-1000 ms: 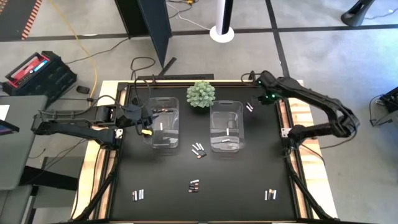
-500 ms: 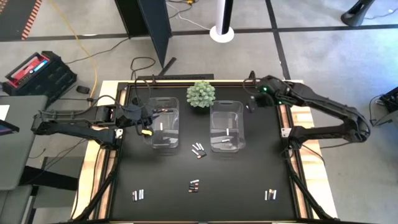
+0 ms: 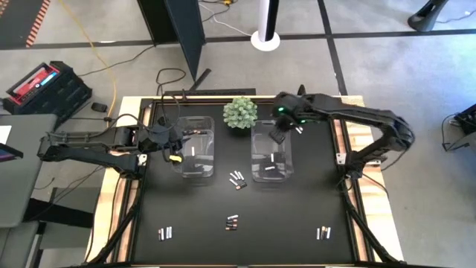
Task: Sort batteries
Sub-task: Put the white-blue battery into the right transparent bin
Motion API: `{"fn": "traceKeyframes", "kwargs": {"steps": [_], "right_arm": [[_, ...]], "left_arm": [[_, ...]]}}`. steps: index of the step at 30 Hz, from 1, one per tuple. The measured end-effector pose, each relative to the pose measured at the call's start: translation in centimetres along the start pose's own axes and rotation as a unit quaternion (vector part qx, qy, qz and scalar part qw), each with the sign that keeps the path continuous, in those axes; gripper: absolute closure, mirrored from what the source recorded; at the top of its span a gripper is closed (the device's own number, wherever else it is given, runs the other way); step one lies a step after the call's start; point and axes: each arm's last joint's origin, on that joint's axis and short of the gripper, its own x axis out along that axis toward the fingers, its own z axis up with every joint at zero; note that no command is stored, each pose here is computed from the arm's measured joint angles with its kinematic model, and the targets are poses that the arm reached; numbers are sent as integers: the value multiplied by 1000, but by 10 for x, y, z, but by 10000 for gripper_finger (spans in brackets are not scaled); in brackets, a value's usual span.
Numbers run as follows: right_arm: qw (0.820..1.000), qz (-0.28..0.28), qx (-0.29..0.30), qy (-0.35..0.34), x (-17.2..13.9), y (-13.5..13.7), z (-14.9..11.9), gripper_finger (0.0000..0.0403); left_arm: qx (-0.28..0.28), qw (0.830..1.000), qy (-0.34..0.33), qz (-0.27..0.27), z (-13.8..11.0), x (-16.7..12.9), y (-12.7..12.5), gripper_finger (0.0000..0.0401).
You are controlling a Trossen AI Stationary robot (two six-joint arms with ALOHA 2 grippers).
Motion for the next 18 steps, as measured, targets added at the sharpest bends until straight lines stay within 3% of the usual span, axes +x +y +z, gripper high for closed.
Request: {"fn": "traceKeyframes", "kwargs": {"steps": [4, 7, 18], "right_arm": [[996, 20, -55, 66, 30, 13, -1, 379], [991, 44, -63, 110, 52, 18, -2, 379], [970, 35, -110, 213, 122, 28, -11, 379]], "left_arm": [[-2, 1000, 0, 0, 0, 0, 0, 328], [-2, 1000, 0, 0, 0, 0, 0, 328], [-2, 1000, 0, 0, 0, 0, 0, 328]]}}
